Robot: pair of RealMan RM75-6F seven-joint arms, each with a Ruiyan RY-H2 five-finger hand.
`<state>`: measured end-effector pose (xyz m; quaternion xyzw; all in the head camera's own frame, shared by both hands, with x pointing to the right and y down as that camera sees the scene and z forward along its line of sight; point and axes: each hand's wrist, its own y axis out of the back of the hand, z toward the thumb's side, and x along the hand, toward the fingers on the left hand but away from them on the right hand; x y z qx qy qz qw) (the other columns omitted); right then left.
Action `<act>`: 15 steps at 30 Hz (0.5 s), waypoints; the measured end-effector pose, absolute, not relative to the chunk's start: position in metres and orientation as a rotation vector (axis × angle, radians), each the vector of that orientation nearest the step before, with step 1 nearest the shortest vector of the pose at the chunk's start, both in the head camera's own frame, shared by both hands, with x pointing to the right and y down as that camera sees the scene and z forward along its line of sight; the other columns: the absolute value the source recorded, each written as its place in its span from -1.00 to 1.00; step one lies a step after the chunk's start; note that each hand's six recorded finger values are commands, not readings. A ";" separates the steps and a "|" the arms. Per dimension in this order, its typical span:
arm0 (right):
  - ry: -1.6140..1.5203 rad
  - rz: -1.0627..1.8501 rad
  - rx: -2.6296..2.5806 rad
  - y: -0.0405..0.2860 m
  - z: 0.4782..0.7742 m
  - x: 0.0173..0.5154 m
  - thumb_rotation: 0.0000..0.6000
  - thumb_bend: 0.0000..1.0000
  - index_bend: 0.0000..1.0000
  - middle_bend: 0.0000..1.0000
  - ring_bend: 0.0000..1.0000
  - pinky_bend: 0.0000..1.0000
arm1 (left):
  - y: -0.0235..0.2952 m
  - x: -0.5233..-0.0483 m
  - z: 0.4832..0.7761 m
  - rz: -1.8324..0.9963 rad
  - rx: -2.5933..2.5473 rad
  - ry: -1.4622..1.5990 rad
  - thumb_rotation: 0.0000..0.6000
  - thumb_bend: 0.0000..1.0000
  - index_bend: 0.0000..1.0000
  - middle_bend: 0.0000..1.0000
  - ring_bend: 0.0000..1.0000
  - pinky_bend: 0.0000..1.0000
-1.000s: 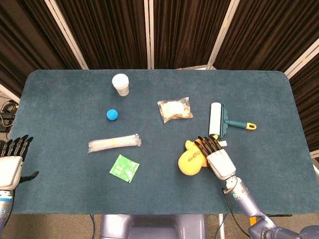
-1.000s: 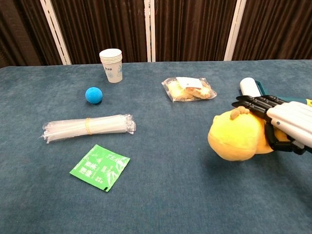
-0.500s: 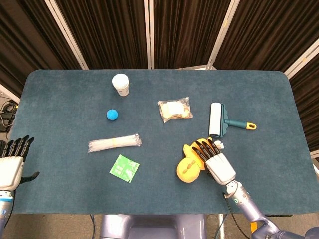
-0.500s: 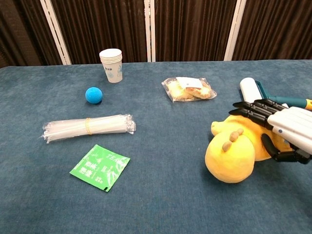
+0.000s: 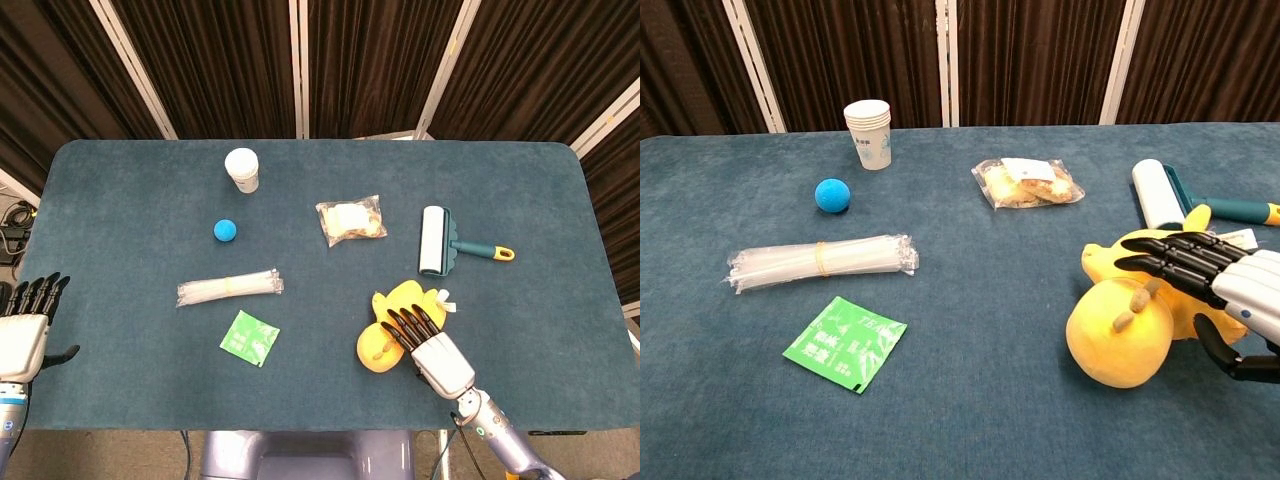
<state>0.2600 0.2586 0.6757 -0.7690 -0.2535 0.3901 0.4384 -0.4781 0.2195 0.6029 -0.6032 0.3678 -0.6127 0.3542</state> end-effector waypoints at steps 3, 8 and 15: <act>-0.647 0.954 -1.893 0.257 0.670 0.258 1.00 0.92 -1.00 -1.00 -1.00 -1.00 | 0.219 -0.478 0.602 -1.581 -1.558 0.953 1.00 -0.80 -1.00 -1.00 -1.00 -1.00; -0.645 0.939 -1.890 0.257 0.666 0.255 1.00 0.92 -1.00 -1.00 -1.00 -1.00 | 0.219 -0.479 0.602 -1.583 -1.557 0.957 1.00 -0.80 -1.00 -1.00 -1.00 -1.00; -0.616 0.959 -1.893 0.256 0.678 0.251 1.00 0.92 -1.00 -1.00 -1.00 -1.00 | 0.219 -0.480 0.605 -1.598 -1.554 0.950 1.00 -0.80 -1.00 -1.00 -1.00 -1.00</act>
